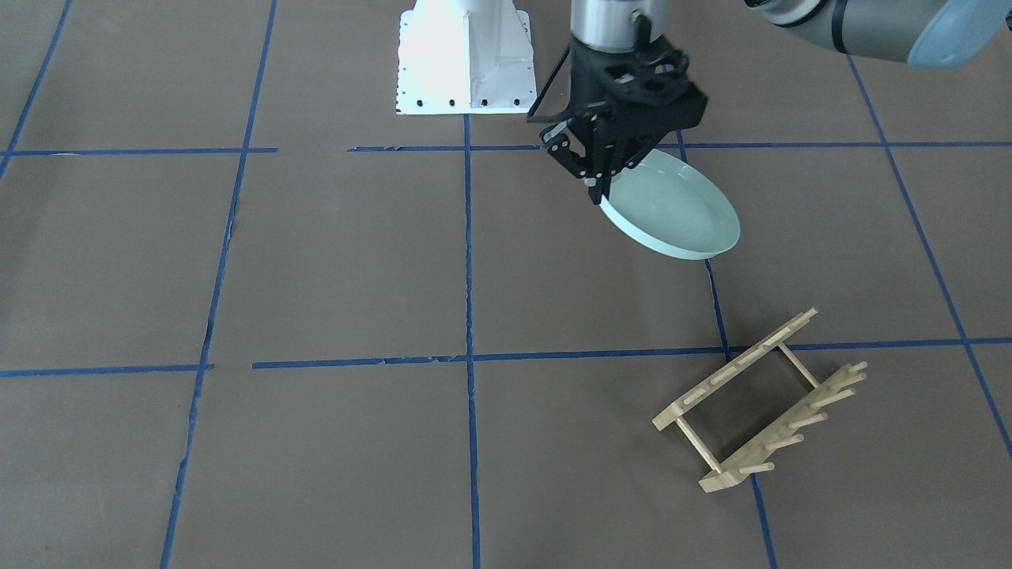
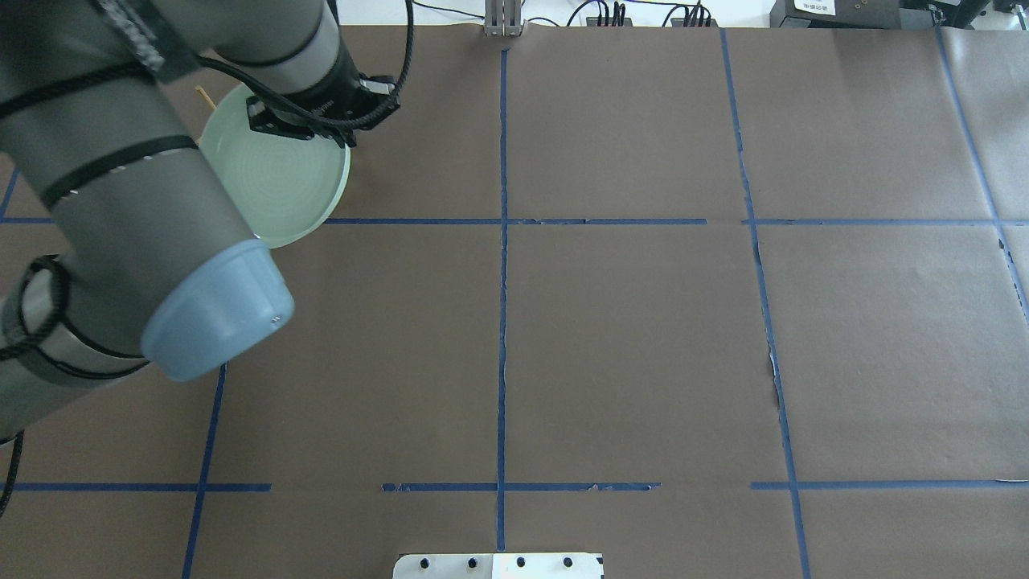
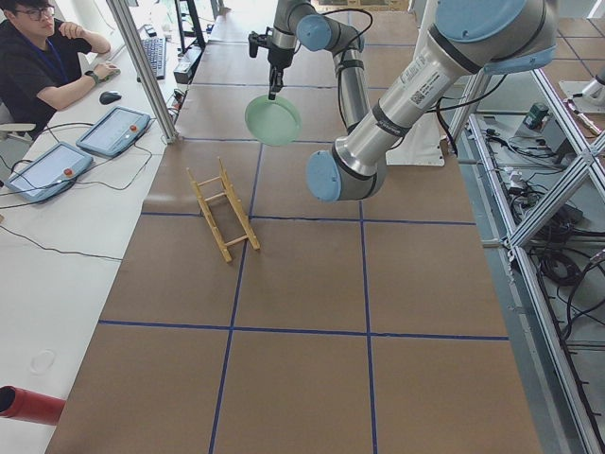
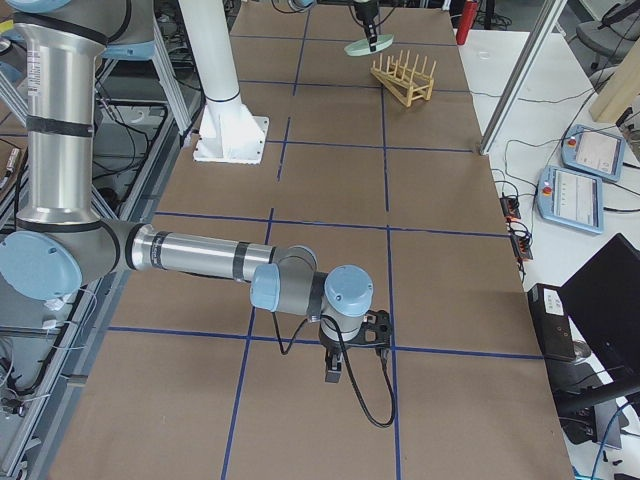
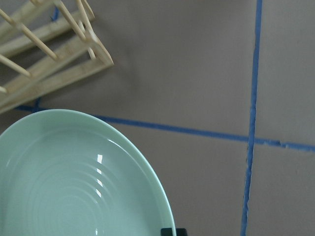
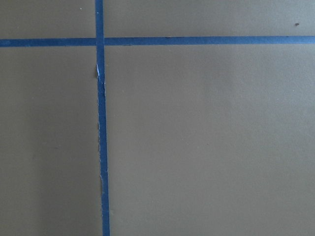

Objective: Place plate on rack
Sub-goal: 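Lift the plate with the left gripper and carry it toward the wooden rack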

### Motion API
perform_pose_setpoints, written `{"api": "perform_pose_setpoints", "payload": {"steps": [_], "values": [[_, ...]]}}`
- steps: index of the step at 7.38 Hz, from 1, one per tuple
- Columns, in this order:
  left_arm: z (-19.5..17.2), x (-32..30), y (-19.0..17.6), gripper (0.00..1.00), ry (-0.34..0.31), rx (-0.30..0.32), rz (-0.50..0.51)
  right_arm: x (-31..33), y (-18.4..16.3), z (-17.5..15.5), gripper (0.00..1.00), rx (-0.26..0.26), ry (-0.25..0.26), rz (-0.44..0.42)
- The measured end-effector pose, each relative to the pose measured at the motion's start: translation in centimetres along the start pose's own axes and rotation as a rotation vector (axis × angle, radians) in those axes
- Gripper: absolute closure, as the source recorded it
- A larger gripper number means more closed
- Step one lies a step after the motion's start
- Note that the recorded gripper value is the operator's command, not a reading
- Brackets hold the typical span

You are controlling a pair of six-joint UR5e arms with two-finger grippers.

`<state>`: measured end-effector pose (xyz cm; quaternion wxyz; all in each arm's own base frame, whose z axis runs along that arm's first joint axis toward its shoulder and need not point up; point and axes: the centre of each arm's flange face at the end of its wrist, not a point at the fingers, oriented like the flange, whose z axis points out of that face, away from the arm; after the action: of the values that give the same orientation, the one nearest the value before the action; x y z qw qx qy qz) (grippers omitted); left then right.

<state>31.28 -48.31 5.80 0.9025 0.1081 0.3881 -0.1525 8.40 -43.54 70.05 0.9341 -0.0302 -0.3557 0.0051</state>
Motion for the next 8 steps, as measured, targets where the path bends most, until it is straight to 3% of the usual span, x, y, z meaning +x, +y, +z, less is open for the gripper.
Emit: {"api": "perform_pose_setpoints", "payload": {"steps": [2, 5, 8], "values": [[-4.4, -3.4, 0.2, 1.0, 0.125, 0.051, -0.048, 0.0, 0.0, 0.0, 0.0, 0.0, 0.0, 0.0], [-6.4, -8.4, 1.6, 1.0, 0.381, 0.123, -0.177, 0.0, 0.0, 0.0, 0.0, 0.0, 0.0, 0.0], [-4.5, -13.1, 2.4, 1.0, 0.684, 0.13, -0.304, 0.0, 0.0, 0.0, 0.0, -0.001, 0.0, 0.0]]}}
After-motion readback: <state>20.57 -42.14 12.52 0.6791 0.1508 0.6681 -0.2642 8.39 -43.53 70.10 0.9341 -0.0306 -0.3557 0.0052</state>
